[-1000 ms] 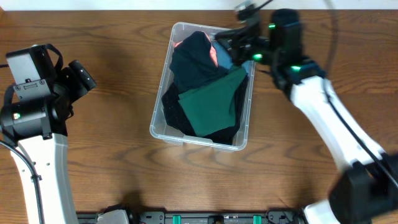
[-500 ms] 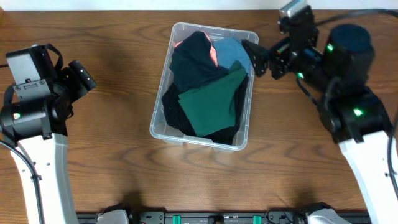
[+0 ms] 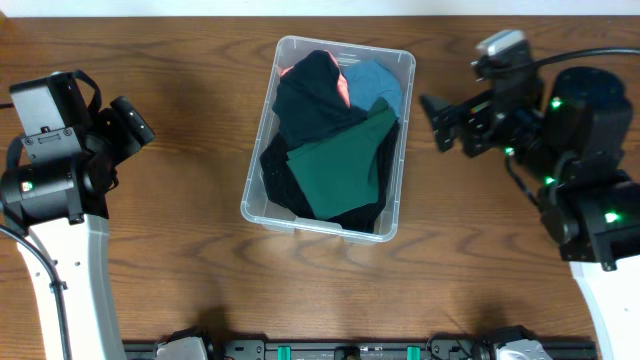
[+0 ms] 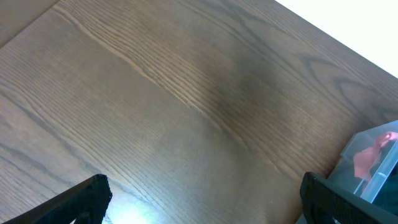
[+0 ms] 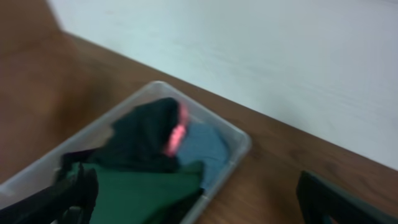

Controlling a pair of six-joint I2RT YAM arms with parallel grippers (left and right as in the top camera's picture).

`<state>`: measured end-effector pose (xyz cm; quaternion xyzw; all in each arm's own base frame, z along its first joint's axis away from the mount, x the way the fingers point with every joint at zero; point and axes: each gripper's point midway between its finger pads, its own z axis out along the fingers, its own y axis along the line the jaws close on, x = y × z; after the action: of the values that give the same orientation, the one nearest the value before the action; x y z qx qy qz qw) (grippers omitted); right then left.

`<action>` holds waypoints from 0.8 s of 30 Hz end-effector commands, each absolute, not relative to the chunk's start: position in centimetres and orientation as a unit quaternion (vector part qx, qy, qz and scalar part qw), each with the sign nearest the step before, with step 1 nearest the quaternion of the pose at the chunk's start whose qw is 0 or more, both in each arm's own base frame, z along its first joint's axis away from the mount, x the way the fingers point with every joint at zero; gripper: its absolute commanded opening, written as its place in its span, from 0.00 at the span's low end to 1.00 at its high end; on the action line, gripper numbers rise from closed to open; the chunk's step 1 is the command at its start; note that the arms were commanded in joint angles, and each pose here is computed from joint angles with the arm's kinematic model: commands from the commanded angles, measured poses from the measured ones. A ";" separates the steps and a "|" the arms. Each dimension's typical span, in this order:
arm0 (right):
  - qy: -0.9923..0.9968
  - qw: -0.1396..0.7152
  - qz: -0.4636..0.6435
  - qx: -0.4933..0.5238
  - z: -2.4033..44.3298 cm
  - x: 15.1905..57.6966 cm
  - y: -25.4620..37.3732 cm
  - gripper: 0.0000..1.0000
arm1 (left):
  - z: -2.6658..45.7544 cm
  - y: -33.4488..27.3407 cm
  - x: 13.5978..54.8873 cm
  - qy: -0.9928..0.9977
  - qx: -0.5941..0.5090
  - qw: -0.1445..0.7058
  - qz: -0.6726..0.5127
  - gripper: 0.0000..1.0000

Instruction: Pack container

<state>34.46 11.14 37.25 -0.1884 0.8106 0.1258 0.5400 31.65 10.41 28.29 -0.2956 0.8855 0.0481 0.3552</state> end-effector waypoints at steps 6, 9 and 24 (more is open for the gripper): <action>0.826 0.549 0.067 -0.110 37.5 35.2 4.9 0.99 | 28.0 10.7 31.6 0.889 -0.290 0.350 0.058 0.98; 0.817 0.563 0.052 -0.115 38.5 34.2 4.4 0.99 | 28.0 10.7 31.6 0.889 -0.290 0.350 0.058 0.98; 0.818 0.569 0.008 -0.085 30.1 26.8 1.1 0.99 | 28.0 10.7 31.6 0.889 -0.290 0.350 0.058 0.98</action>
<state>27.71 1.34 33.67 -0.0848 0.8102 0.0144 0.5798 31.65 10.42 28.29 -0.2958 0.8855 0.0481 0.3551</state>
